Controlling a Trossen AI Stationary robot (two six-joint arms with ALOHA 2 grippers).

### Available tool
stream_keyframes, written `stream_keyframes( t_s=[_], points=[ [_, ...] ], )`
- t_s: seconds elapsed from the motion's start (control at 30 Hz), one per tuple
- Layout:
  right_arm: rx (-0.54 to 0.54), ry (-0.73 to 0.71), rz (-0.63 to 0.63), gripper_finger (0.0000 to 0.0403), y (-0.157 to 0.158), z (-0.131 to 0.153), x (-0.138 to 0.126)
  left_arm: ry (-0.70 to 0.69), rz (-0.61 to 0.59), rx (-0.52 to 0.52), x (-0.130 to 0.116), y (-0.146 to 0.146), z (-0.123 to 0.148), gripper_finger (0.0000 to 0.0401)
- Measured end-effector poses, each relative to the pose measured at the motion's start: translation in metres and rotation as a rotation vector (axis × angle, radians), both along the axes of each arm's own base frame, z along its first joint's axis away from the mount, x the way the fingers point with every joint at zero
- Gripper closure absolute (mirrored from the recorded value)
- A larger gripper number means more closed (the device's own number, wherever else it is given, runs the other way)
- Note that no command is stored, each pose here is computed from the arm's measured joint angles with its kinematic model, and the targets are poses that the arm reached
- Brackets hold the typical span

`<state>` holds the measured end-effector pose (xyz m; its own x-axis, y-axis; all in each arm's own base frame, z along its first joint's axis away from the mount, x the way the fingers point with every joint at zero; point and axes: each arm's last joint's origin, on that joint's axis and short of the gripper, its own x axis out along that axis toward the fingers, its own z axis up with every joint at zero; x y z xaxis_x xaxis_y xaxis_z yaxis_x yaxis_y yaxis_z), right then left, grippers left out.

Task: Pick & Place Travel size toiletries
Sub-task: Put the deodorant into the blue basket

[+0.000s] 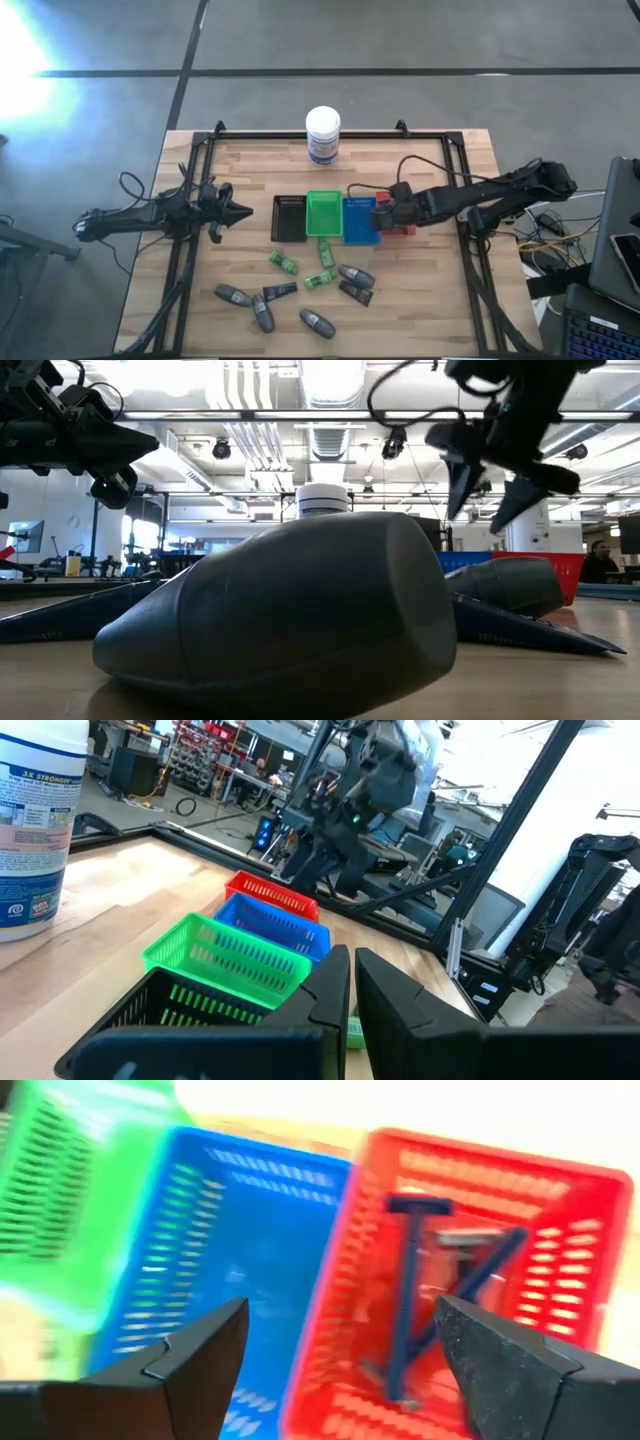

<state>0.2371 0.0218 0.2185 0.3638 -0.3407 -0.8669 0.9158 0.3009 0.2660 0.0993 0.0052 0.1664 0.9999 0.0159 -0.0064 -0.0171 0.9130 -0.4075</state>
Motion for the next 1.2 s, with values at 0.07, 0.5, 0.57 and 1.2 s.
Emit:
stream_keyframes(
  t_s=[0.07, 0.5, 0.57, 1.2],
  points=[
    [0.011, -0.027, 0.054, 0.0099, 0.004, 0.009, 0.005, 0.0, 0.0, 0.0, 0.0, 0.0, 0.0, 0.0375],
    [0.025, -0.048, 0.48, 0.0126, 0.043, 0.018, 0.044, 0.0, 0.0, 0.0, 0.0, 0.0, 0.0, 0.0375],
    [0.013, -0.02, 0.533, 0.013, 0.051, 0.014, 0.048, 0.0, 0.0, 0.0, 0.0, 0.0, 0.0, 0.0375],
    [-0.092, 0.163, 0.86, 0.0144, 0.136, -0.003, 0.058, 0.0, 0.0, 0.0, 0.0, 0.0, 0.0, 0.0375]
  ],
)
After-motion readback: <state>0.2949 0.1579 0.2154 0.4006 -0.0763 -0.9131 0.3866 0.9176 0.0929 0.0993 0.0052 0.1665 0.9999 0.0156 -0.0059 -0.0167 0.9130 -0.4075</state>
